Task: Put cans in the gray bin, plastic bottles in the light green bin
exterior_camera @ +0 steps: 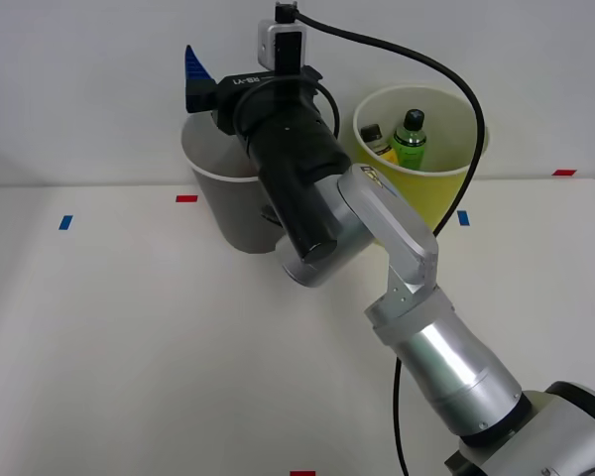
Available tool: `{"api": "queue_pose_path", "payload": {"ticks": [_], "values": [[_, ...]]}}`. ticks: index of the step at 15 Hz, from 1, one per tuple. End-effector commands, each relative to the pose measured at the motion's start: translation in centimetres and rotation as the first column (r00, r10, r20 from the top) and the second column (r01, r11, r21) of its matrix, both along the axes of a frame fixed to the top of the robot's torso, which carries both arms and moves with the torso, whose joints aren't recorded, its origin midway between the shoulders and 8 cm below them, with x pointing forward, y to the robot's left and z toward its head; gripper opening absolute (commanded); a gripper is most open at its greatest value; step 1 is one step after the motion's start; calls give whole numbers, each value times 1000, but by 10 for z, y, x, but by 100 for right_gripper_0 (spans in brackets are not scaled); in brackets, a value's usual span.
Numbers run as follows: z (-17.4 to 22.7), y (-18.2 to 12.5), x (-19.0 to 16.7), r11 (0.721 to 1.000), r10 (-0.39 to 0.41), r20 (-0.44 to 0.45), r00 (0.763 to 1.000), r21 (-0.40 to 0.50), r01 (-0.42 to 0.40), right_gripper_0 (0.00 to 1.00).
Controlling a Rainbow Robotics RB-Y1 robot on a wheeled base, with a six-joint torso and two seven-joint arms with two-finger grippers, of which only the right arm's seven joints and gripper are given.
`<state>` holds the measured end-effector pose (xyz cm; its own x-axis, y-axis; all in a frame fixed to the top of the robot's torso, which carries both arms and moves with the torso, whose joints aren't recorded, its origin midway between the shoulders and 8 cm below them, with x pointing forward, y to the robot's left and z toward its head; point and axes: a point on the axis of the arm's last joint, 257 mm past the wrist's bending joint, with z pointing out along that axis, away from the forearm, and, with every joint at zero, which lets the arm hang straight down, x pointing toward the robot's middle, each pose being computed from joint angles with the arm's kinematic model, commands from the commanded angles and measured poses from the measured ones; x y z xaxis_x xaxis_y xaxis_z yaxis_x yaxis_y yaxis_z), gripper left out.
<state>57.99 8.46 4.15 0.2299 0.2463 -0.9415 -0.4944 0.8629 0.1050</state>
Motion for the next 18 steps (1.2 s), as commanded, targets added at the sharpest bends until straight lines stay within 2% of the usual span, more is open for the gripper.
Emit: {"api": "queue_pose_path", "payload": {"ticks": [1,5,10,14,17,18], "values": [[1,-34,-2,999,-36,8,999,38,36,95],[2,-97,-22,983,-81,-10,997,164,81,96],[-32,-179,-45,961,-123,-89,988,237,141,95],[-42,-225,-46,945,-175,-118,977,257,200,95],[-49,-251,-43,919,-189,-163,968,317,233,95],[-59,-260,-45,920,-216,-165,962,295,257,95]]}}
